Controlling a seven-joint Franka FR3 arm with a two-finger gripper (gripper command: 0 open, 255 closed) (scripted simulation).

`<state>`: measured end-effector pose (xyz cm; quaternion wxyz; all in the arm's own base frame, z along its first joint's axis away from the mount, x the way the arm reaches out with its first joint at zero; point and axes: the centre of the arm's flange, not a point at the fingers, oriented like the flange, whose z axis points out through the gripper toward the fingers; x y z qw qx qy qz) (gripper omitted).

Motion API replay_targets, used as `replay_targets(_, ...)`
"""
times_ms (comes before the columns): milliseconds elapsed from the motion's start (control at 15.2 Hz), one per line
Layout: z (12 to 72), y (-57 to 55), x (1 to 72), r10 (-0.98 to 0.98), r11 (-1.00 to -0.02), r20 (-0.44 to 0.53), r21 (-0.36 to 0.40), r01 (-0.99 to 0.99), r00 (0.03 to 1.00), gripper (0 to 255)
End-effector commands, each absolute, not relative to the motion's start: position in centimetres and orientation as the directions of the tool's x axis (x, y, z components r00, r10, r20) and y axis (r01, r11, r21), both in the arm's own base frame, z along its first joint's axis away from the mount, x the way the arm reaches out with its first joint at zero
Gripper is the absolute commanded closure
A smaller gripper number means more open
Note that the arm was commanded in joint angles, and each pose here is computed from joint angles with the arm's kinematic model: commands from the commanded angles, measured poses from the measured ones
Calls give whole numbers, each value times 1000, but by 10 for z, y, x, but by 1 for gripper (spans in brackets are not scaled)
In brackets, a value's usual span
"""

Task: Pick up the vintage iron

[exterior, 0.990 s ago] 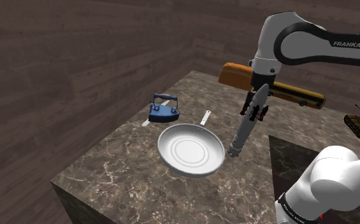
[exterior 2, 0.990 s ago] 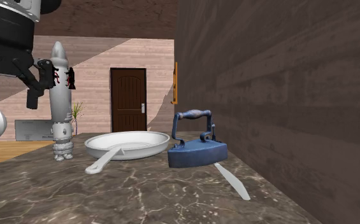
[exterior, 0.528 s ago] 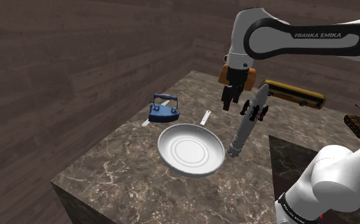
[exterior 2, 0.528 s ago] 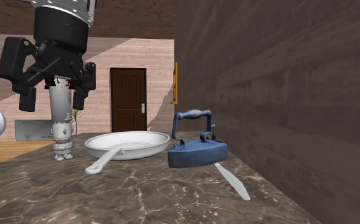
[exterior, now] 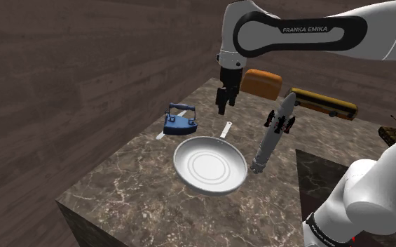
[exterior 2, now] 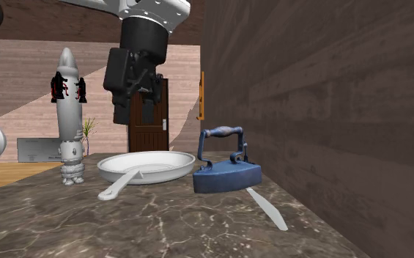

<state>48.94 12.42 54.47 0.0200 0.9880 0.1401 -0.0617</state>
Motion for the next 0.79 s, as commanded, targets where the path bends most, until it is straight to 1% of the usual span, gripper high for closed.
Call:
replay_targets(0, 542, 139, 510, 305, -950, -125, 23, 310, 944, 0)
replay_targets(726, 546, 247, 606, 464, -883, -108, 29, 469, 879, 0)
